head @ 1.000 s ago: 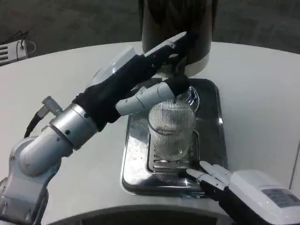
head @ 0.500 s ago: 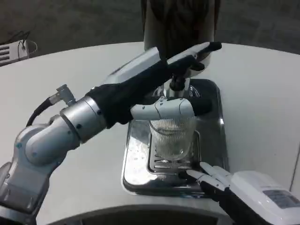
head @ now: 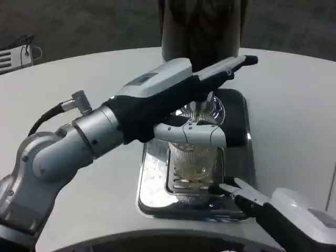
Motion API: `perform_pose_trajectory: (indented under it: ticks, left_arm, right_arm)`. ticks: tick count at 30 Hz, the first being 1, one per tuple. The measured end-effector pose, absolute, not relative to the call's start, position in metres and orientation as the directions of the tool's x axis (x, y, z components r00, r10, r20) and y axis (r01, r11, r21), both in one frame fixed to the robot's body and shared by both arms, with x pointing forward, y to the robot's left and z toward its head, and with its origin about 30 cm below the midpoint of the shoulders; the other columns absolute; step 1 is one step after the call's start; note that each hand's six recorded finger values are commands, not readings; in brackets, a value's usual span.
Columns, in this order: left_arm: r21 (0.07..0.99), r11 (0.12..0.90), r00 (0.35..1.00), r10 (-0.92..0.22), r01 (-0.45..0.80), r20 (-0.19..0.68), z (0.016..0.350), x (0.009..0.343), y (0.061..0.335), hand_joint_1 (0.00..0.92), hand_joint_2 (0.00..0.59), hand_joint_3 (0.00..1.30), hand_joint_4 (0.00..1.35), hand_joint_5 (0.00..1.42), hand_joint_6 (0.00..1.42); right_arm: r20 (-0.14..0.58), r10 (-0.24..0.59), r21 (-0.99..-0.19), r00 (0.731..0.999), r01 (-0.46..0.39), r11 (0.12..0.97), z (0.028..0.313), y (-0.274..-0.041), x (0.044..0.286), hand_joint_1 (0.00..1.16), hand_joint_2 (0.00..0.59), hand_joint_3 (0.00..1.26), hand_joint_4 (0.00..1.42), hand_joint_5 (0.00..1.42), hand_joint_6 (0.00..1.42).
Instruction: Grasp the cup under the faucet to collect the drink, then remove the cup.
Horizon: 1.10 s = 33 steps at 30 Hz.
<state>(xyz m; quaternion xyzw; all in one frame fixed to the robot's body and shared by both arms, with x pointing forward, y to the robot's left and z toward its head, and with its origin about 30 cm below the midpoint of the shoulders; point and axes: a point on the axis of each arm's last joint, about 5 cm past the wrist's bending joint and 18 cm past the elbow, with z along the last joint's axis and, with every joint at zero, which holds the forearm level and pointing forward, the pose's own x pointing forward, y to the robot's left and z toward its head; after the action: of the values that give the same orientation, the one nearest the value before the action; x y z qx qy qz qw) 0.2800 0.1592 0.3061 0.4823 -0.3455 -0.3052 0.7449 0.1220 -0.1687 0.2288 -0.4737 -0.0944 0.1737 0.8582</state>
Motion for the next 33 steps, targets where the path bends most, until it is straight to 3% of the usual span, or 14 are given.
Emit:
perform_pose_trajectory:
  ticks: [5,12,19,33]
  left_arm:
    - [0.931,0.342,0.573,-0.791,0.125,0.214,0.306,0.280,0.159,0.000,0.049,0.03,0.00,0.08,0.14]
    - [0.931,0.344,0.575,-0.789,0.121,0.217,0.307,0.280,0.160,0.000,0.024,0.03,0.00,0.08,0.14]
    - [0.931,0.346,0.577,-0.787,0.119,0.219,0.307,0.280,0.160,0.000,0.015,0.03,0.00,0.08,0.14]
    - [0.929,0.351,0.581,-0.782,0.115,0.224,0.308,0.279,0.162,0.000,0.005,0.03,0.00,0.08,0.14]
  right_arm:
    - [0.062,0.323,-0.736,0.944,-0.175,0.654,0.224,-0.175,0.124,0.70,0.251,0.00,0.01,0.16,0.14]
    - [0.096,0.216,-0.615,0.972,-0.113,0.781,0.211,-0.186,0.133,0.73,0.235,0.00,0.00,0.12,0.12]
    - [0.099,0.151,-0.552,0.984,-0.072,0.831,0.194,-0.189,0.150,0.76,0.215,0.00,0.00,0.09,0.10]
    - [0.209,0.106,-0.508,0.972,0.016,0.861,0.182,-0.181,0.183,0.79,0.205,0.00,0.02,0.09,0.00]
